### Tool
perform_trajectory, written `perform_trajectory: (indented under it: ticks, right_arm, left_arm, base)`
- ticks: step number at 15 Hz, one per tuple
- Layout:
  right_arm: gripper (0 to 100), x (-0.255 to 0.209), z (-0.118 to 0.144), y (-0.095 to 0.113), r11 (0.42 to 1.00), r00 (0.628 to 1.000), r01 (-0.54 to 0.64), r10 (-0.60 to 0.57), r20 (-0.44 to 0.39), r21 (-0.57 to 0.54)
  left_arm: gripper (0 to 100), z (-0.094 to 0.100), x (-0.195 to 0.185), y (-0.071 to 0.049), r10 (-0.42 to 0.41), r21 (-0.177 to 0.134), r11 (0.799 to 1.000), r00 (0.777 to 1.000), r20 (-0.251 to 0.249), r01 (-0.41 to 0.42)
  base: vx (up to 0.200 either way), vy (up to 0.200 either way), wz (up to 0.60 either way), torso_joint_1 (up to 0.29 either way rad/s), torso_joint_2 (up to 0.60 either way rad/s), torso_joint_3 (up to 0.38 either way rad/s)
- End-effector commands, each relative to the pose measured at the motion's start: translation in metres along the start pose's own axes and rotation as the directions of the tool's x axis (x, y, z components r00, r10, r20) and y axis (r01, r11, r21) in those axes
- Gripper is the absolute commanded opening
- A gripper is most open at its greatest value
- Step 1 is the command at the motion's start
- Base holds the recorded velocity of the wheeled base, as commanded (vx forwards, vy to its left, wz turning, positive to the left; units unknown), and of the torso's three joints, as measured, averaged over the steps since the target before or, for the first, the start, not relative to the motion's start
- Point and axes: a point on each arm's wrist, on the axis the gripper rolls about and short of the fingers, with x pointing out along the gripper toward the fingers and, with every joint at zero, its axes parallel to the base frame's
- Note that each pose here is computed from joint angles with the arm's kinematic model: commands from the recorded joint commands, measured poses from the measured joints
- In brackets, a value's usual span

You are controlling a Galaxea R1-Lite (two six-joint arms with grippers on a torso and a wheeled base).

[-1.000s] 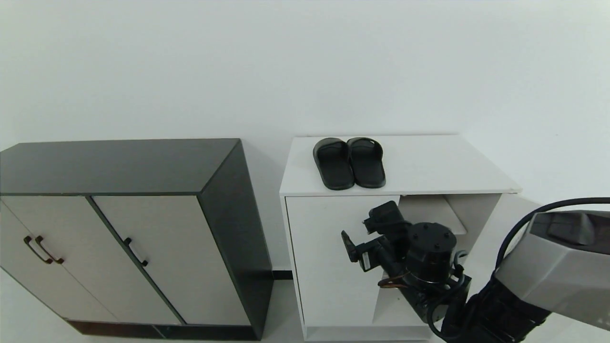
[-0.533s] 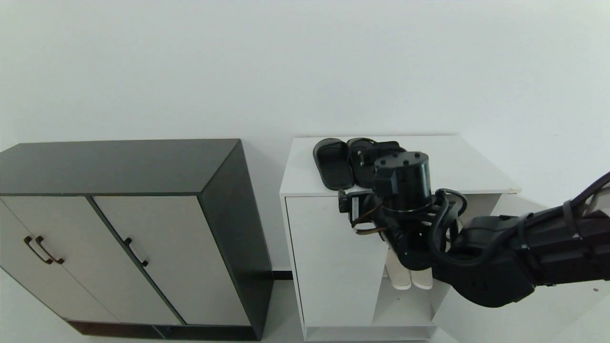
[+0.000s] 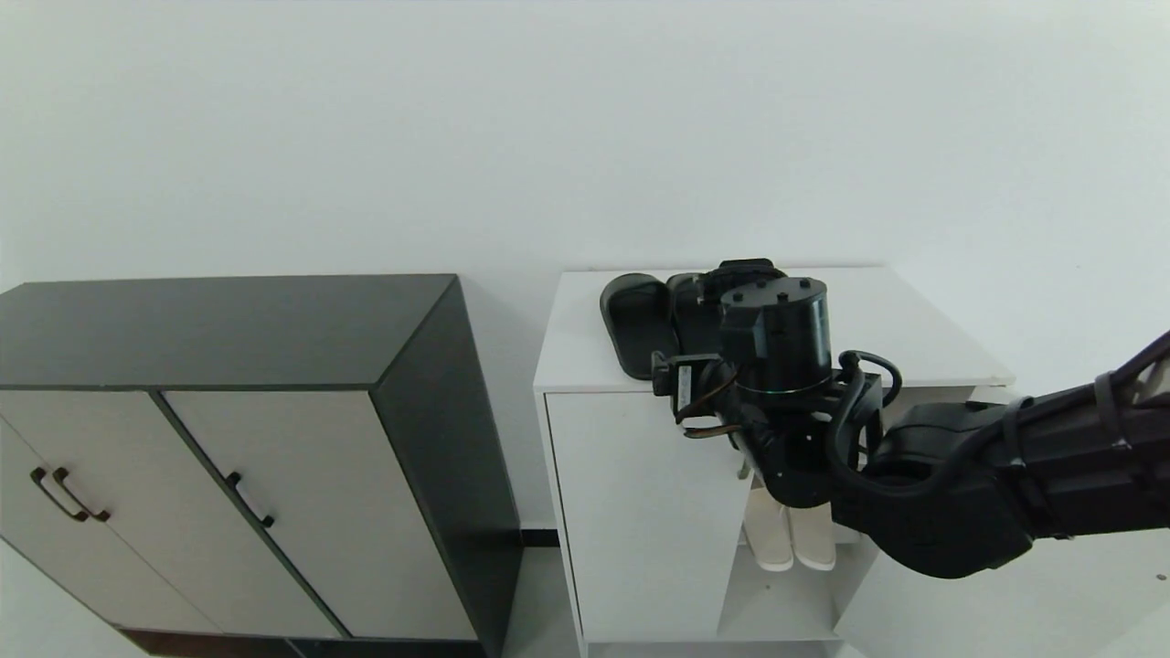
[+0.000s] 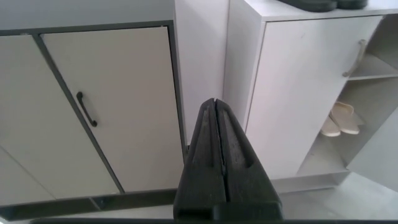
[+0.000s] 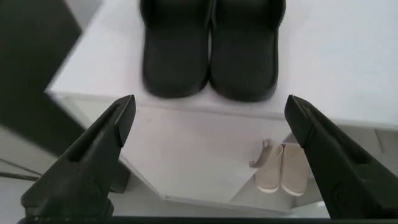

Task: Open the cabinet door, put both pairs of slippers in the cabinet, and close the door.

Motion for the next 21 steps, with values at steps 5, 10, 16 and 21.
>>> perform_trajectory:
  ticks: [5, 10, 16, 21]
  right_arm:
    - [100, 0.001, -0.008, 0.001, 1.000, 1.000, 0.000, 0.000, -0.019, -0.010]
    - [100, 0.003, -0.017, 0.000, 1.000, 0.999, 0.002, -0.003, -0.042, -0.028]
    - [100, 0.003, -0.025, 0.008, 0.999, 0.998, -0.023, 0.021, -0.061, -0.023]
    - [100, 0.035, -0.045, 0.020, 1.000, 0.997, -0.020, 0.019, -0.071, -0.023]
  left_arm:
    - [0, 0.000, 0.000, 0.000, -0.001, 0.001, 1.000, 1.000, 0.000, 0.001]
    - [0, 0.000, 0.000, 0.000, -0.001, 0.000, 1.000, 1.000, 0.000, 0.001]
    - [0, 0.000, 0.000, 0.000, -0.001, 0.000, 1.000, 1.000, 0.000, 0.001]
    - [0, 0.000, 0.000, 0.000, -0.001, 0.000, 1.000, 1.000, 0.000, 0.001]
  base:
    - [0.200, 0.000, 0.00, 0.006, 0.00, 0.000]
    - [0.160, 0.000, 0.00, 0.002, 0.00, 0.004]
    - [0.000, 0.000, 0.00, 0.000, 0.00, 0.000]
    - [0.000, 0.000, 0.00, 0.000, 0.00, 0.000]
